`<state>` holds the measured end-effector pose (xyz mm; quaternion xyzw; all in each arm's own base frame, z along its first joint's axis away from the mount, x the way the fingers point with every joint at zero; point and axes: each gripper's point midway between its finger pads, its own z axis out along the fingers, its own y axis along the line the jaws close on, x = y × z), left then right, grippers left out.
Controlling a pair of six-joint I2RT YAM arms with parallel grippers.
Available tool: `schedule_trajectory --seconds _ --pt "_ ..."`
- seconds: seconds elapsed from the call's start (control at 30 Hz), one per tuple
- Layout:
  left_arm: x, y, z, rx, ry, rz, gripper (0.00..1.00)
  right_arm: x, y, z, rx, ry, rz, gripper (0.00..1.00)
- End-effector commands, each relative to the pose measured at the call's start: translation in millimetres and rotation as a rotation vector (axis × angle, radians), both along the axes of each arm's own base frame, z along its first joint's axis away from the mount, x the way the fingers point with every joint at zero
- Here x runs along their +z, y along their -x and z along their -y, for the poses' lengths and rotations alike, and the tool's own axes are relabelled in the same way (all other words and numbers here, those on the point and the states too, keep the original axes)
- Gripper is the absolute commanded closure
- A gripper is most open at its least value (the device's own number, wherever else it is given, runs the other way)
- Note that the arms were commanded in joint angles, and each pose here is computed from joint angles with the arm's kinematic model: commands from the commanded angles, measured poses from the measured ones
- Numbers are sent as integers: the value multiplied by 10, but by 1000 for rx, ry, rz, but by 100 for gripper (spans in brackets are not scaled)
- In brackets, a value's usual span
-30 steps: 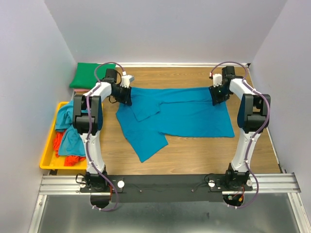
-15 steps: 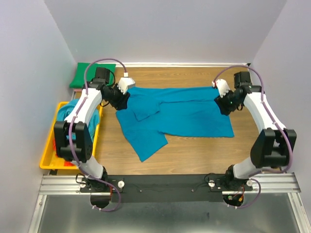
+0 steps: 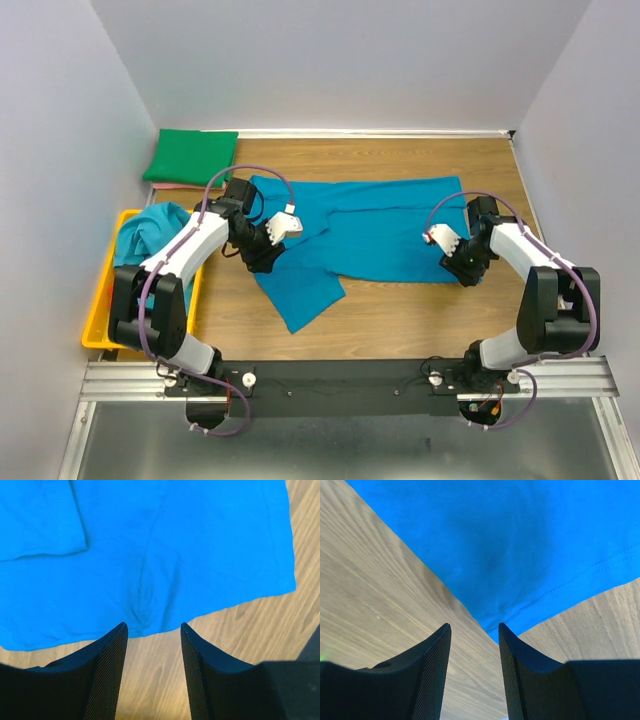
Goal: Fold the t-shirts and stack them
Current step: Fold the tshirt
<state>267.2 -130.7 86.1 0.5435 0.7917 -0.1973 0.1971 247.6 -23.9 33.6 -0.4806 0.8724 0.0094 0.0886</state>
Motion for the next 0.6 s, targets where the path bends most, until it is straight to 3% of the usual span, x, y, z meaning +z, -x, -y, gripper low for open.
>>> schedule_trajectory --seconds 0.0,0.37,0.5,0.57 --pt "26 92 -57 -35 -38 52 45 -77 -51 91 41 47 33 50" --pt "-43 294 -51 -109 -67 61 45 -359 1 181 44 99 27 54" --pt "-166 437 -77 -176 -121 64 46 -431 48 190 44 104 10 72" --pt "-257 485 -66 -198 -158 79 46 -438 54 196 39 105 8 87"
